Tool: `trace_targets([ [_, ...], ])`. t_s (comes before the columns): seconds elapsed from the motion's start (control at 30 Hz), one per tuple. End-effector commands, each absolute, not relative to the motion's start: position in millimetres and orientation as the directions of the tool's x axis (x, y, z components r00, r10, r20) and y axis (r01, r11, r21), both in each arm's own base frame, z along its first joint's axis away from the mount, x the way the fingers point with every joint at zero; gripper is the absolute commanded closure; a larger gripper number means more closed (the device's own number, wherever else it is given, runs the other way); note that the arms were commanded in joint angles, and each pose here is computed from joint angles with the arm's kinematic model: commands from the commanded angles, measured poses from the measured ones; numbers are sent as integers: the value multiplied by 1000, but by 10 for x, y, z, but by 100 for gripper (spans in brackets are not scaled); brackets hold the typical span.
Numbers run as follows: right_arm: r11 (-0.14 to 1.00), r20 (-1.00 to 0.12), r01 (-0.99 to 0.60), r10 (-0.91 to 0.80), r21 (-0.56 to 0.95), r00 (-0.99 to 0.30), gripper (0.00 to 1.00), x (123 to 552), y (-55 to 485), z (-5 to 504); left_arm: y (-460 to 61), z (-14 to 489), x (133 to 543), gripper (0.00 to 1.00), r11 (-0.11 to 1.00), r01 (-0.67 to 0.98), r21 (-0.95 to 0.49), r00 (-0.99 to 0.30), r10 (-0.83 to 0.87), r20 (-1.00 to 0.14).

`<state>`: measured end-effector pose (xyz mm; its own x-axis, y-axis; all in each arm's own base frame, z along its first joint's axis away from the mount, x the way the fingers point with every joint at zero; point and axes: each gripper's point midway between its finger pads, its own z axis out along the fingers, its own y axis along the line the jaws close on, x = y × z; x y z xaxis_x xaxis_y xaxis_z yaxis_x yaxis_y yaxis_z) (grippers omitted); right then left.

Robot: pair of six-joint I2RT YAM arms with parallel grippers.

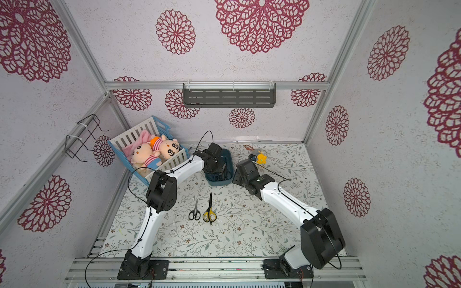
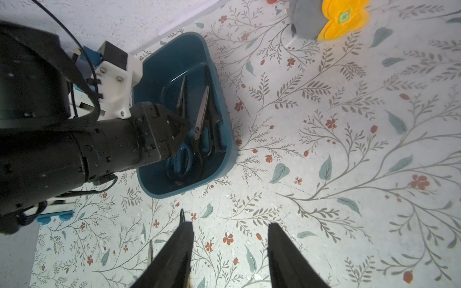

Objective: Take the scissors out of the storage box
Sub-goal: Pick up the scissors from the storage box.

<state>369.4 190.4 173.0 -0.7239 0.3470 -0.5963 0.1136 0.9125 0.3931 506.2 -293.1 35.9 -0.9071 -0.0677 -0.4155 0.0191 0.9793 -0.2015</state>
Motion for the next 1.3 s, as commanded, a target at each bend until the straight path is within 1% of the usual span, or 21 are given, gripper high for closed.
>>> trace_targets([
  [0.0, 909, -624, 79, 343, 410, -703, 48, 3797, 1950, 1879, -2912, 121, 5032, 75, 980, 26, -196, -923, -52, -381],
  [0.07, 910, -624, 76, 340, 409, -703, 48, 3808, 1957, 1883, -2905, 66, 5029, 79, 981, 23, -192, -926, -52, -375],
  [0.13, 911, -626, 74, 337, 407, -703, 48, 3820, 1957, 1896, -2905, 56, 5038, 85, 980, 22, -198, -926, -54, -374],
  [0.23, 913, -631, 75, 334, 400, -701, 49, 3828, 1940, 1902, -2934, 130, 5045, 99, 976, 31, -215, -922, -55, -383],
  [0.27, 913, -631, 77, 335, 400, -699, 49, 3833, 1929, 1903, -2943, 184, 5052, 100, 975, 35, -220, -919, -55, -391],
  [0.33, 913, -635, 78, 338, 400, -695, 49, 3845, 1910, 1918, -2936, 303, 5068, 100, 973, 37, -227, -912, -60, -406],
  [0.43, 909, -639, 79, 348, 410, -686, 49, 3880, 1872, 1959, -2941, 631, 5088, 100, 967, 51, -248, -890, -69, -450],
  [0.53, 904, -650, 73, 357, 422, -671, 49, 3954, 1835, 2039, -2953, 1171, 5050, 100, 951, 76, -299, -853, -94, -513],
  [0.63, 895, -657, 48, 361, 444, -661, 48, 4066, 1862, 2129, -2980, 1695, 4895, 100, 925, 116, -362, -809, -124, -575],
  [0.8, 851, -669, -55, 368, 522, -645, 47, 4278, 2099, 2316, -3048, 1863, 4470, 100, 885, 180, -430, -783, -136, -607],
  [0.9, 791, -659, -146, 373, 594, -653, 47, 4333, 2344, 2443, -3185, 1904, 4254, 100, 827, 239, -509, -774, -155, -614],
  [0.97, 761, -655, -176, 388, 625, -648, 47, 4328, 2445, 2504, -3281, 1976, 4126, 100, 786, 281, -551, -759, -170, -629],
  [1.07, 737, -642, -193, 392, 648, -659, 47, 4280, 2520, 2483, -3389, 2076, 3990, 100, 749, 330, -575, -739, -174, -651],
  [1.27, 722, -601, -167, 399, 671, -693, 47, 4133, 2501, 2234, -3505, 2229, 3898, 100, 708, 370, -601, -731, -177, -659],
])
